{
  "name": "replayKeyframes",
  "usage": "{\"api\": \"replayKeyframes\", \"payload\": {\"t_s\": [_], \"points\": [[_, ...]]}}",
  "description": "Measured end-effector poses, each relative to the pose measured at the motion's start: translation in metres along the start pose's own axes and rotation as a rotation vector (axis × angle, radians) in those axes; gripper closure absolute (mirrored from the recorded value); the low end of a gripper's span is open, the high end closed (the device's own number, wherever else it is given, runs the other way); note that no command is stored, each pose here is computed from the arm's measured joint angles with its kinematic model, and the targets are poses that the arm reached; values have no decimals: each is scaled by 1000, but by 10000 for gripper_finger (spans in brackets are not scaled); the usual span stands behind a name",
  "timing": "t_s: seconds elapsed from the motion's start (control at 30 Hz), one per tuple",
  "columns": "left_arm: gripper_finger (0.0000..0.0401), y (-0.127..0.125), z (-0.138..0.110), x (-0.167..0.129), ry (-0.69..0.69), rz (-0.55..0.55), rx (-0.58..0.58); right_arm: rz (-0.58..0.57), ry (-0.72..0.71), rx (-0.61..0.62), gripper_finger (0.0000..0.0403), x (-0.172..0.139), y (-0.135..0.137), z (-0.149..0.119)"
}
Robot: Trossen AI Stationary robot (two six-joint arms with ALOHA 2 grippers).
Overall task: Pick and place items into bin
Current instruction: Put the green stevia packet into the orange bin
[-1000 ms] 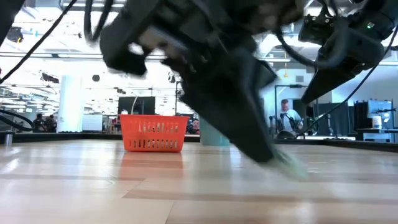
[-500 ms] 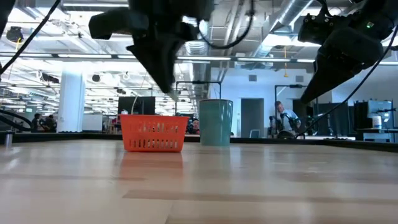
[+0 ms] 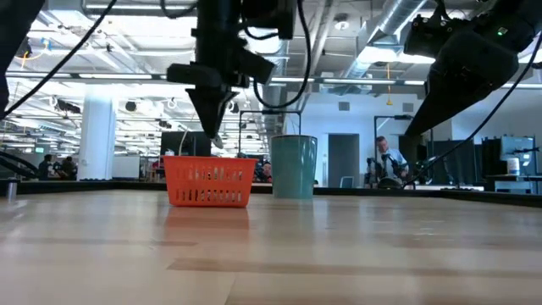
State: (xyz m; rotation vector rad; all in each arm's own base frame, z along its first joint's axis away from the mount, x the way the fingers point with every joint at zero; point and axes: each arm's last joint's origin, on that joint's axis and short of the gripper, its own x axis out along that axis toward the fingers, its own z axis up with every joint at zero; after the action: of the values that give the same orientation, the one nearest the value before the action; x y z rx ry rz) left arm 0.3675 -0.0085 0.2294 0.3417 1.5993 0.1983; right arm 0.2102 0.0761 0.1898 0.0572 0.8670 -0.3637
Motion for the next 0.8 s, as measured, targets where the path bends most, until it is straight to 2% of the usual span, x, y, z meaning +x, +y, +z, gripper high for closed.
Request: {"api": "replayKeyframes", "payload": {"t_s": [0.33, 0.57, 0.7, 0.8], "points": [[383, 39, -5, 16, 16, -268, -113, 0, 0, -2, 327, 0, 0, 0], [334, 52, -7, 21, 13, -311, -136, -1, 0, -3, 327, 0, 0, 0], [299, 53, -9, 21, 26, -319, -140, 0, 0, -3, 327, 0, 0, 0], [280, 52, -13, 16, 67, -364, -143, -1, 0, -3, 327, 0, 0, 0]]}}
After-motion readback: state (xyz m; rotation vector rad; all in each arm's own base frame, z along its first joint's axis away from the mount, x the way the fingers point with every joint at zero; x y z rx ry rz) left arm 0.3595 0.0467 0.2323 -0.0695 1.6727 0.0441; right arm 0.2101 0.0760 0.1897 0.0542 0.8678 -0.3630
